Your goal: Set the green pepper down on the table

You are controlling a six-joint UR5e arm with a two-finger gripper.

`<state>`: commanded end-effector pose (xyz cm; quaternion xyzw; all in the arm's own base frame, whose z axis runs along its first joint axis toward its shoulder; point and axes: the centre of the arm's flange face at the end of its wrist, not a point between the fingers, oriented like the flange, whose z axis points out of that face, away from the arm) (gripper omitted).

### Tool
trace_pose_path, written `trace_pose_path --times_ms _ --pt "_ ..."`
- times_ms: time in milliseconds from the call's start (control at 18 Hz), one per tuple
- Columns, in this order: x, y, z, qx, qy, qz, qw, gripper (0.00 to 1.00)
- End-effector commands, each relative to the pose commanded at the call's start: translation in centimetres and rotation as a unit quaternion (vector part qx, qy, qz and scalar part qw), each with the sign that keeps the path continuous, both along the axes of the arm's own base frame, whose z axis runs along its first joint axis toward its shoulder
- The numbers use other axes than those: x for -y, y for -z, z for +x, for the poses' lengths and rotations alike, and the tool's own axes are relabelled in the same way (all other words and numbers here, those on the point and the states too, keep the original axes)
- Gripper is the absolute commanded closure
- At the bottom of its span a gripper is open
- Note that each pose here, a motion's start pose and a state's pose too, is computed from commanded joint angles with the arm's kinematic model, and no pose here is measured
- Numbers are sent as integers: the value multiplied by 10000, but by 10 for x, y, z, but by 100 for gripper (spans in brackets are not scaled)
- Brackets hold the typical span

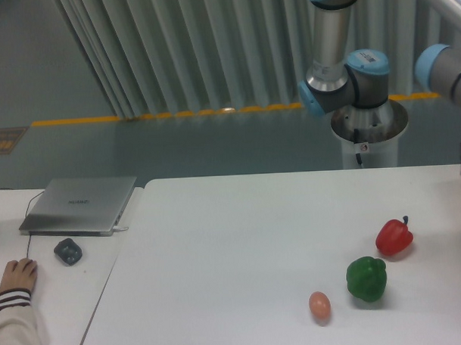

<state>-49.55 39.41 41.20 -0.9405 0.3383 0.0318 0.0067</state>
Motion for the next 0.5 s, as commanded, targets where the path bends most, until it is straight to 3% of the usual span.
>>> trace_pose_path --times_ms 500 --pt "8 5 -5 139 -77 -67 9999 0"
